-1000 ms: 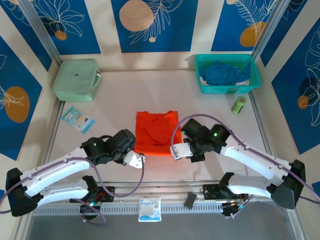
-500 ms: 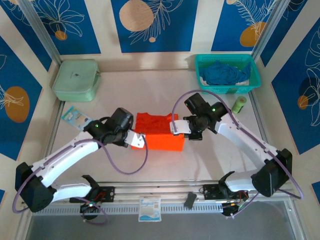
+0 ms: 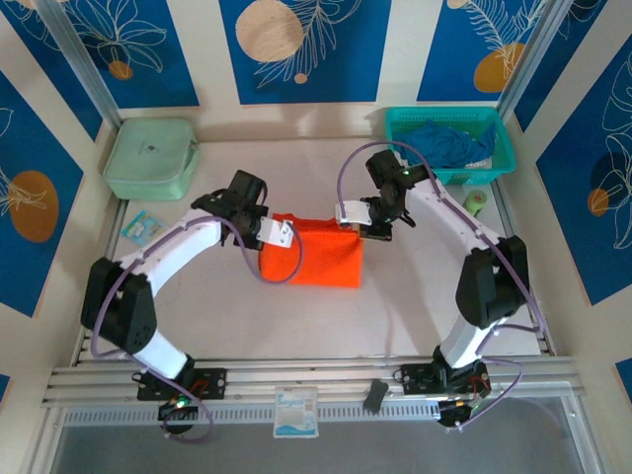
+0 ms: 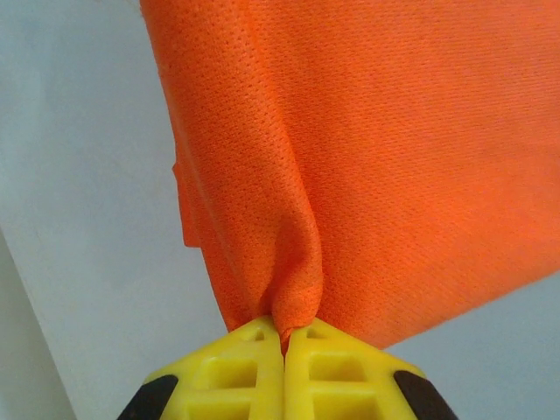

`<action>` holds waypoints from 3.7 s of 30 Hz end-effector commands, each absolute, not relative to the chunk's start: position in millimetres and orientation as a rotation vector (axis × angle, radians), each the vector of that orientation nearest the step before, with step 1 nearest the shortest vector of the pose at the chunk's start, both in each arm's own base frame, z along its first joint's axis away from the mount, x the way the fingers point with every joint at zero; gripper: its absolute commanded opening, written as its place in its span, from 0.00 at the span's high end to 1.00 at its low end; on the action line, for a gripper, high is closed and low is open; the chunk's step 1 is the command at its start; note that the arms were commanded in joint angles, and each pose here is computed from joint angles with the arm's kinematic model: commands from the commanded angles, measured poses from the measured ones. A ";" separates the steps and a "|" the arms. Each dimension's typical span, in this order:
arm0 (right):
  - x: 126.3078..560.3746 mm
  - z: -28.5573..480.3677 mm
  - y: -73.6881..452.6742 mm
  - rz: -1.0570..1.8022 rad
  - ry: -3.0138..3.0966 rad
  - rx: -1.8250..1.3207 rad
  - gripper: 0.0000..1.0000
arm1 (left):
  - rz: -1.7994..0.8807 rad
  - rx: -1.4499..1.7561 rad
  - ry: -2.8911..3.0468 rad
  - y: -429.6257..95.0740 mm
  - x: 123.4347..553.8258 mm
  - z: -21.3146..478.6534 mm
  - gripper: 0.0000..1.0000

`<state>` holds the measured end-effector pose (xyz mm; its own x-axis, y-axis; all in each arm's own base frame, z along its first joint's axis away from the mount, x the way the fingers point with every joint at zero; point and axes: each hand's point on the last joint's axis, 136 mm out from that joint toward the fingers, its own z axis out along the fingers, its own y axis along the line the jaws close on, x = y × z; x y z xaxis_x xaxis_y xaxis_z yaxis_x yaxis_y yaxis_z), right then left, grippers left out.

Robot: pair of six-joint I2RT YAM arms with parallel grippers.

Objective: Fold and stack the t-shirts

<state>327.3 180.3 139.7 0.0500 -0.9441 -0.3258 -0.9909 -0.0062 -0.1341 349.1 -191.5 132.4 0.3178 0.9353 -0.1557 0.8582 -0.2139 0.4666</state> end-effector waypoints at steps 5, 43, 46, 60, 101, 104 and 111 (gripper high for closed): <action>380.7 110.6 180.8 0.184 2.003 -1.914 1.00 | 0.210 2.034 1.607 -192.1 406.0 114.2 1.00; 381.6 321.4 130.8 0.364 2.280 -0.315 0.22 | 0.500 0.615 1.836 -89.6 431.7 340.7 0.24; 355.2 302.7 138.2 0.452 2.375 -0.174 0.24 | 0.420 0.542 1.986 -78.4 401.2 329.0 0.19; 311.5 158.5 189.7 0.455 2.783 0.220 0.30 | -0.149 0.347 2.595 -127.5 328.3 200.0 0.18; 367.0 1.7 215.2 0.253 2.987 0.322 1.00 | -0.042 0.392 2.928 -192.6 414.5 -14.5 0.94; 388.7 2.0 208.4 0.232 2.964 0.297 1.00 | -0.010 0.410 2.932 -192.9 423.8 -19.1 1.00; 461.2 8.6 203.6 0.287 2.903 0.216 1.00 | 0.066 0.402 2.906 -187.3 468.6 -16.3 1.00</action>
<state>450.8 212.7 26.0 -0.9508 0.2179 -0.2202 0.1628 0.9562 0.2433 485.8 -209.7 29.3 -0.9012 0.2426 -0.3592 0.2554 0.9668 0.0122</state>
